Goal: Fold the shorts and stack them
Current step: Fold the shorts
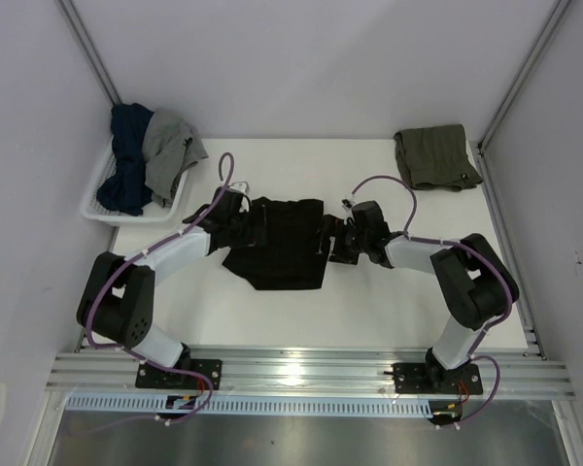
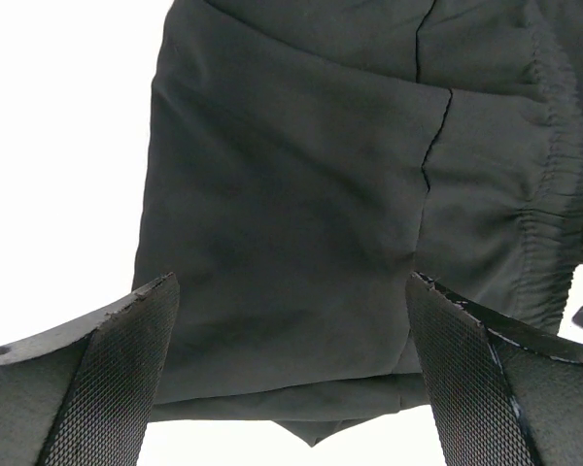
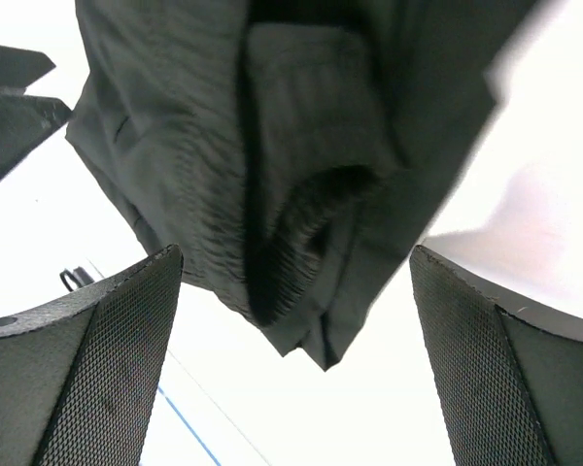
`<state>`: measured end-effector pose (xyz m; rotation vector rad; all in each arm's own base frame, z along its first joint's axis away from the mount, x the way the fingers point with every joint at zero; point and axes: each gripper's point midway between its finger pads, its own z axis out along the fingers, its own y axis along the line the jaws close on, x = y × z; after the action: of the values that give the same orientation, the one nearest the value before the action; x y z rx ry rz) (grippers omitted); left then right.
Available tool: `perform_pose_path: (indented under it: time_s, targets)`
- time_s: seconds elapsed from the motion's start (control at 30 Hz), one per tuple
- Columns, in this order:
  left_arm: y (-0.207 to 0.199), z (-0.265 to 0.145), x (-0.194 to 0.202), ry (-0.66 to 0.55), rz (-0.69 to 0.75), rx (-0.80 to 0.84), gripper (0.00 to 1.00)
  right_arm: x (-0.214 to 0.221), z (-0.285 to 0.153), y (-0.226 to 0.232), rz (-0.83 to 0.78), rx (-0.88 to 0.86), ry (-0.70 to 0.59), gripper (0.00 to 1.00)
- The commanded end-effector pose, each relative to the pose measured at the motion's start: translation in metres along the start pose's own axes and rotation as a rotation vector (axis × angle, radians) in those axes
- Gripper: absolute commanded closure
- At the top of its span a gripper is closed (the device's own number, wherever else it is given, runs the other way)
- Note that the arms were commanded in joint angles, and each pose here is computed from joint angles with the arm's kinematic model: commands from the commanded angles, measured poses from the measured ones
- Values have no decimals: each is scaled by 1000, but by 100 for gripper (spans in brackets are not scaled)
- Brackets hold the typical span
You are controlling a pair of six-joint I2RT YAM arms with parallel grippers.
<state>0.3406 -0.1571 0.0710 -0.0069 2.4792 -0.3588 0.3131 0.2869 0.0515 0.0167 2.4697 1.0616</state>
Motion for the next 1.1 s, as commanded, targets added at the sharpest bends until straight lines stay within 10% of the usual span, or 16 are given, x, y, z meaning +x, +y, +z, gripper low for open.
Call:
perform_pose_path:
  time_s: [0.0,0.83,1.07]
  targets:
    - [0,2,-1,-30,13,-50,1,-17,-14,-8,-1,46,-46,0]
    - [2,39,28,78,125,-187,1,-4,47,-10,58,-166,5,0]
    - [-2,42,29,82,129,-184,1,3,55,-5,60,-181,-1,32]
